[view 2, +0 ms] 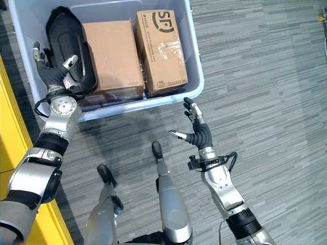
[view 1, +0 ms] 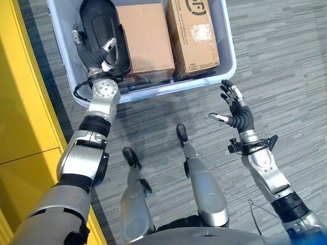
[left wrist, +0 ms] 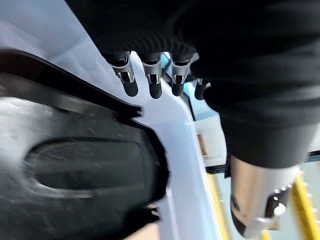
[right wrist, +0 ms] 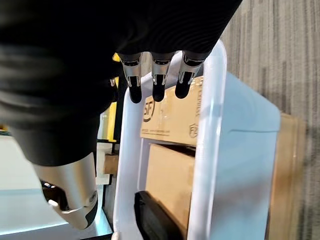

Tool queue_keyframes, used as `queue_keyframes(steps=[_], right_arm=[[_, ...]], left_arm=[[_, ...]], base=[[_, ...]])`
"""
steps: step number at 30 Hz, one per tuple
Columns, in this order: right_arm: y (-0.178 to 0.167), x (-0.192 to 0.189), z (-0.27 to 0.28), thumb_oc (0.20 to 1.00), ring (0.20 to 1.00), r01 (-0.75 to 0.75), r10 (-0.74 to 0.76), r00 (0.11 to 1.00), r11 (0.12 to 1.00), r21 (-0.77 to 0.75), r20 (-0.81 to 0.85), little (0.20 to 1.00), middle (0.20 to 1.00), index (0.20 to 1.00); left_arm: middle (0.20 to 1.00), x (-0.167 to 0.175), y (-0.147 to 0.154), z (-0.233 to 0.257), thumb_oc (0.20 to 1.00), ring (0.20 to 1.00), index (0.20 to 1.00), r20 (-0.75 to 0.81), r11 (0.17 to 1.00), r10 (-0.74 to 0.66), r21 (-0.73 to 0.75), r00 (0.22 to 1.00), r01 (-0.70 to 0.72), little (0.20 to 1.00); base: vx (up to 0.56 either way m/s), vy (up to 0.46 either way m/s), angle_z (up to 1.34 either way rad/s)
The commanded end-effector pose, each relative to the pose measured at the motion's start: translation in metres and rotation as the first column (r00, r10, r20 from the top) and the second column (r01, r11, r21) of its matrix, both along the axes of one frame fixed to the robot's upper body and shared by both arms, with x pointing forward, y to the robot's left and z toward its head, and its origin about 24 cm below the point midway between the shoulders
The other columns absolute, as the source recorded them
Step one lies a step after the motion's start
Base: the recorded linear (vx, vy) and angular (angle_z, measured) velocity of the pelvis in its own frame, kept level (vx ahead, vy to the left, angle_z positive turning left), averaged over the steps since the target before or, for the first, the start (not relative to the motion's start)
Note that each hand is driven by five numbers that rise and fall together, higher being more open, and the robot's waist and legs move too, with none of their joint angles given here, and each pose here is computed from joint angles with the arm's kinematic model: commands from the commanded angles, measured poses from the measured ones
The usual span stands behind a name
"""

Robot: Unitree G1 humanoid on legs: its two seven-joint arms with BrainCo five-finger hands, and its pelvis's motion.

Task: Move parts from the plastic box to the shelf.

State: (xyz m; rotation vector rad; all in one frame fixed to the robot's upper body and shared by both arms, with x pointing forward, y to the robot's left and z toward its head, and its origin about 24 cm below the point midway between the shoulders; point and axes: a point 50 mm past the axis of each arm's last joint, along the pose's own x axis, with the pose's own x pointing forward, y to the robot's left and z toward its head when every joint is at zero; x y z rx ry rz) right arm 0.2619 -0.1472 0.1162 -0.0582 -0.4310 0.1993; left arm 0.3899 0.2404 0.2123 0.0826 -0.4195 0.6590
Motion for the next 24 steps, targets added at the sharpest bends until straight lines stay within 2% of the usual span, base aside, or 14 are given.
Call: queue_keyframes(steps=[1,10,18,24], right_arm=[[-0.011,-0.008,0.015,1.000,1.000,-0.001,-0.005,0.996,0.998,0.058,0.091,1.000,1.000,1.000],[-0.010,-0.012,0.017,1.000,1.000,-0.041,0.036,0.995,0.998,0.052,0.094,1.000,1.000,1.000],[-0.010,-0.015,0.015,1.000,1.000,-0.052,0.049,0.995,0.998,0.045,0.081,1.000,1.000,1.000],[-0.010,-0.017,0.013,1.000,1.000,-0.061,0.058,0.996,0.997,0.037,0.073,1.000,1.000,1.000]], left_arm=[[1.000,0.001,0.014,0.031,1.000,1.000,1.000,0.060,0.999,0.033,0.040,0.998,-0.035,1.000],[1.000,0.015,-0.005,0.018,1.000,1.000,1.000,-0.095,0.987,-0.062,0.143,0.994,0.076,1.000],[1.000,0.020,-0.023,0.005,1.000,1.000,1.000,-0.155,0.979,-0.123,0.146,0.980,0.146,1.000],[1.000,0.021,-0.036,-0.024,1.000,1.000,1.000,-0.240,0.976,-0.156,0.112,0.958,0.187,1.000]], base=[[0.00,0.000,0.00],[0.02,0.034,-0.06],[0.00,0.005,-0.10],[0.00,-0.003,-0.06]])
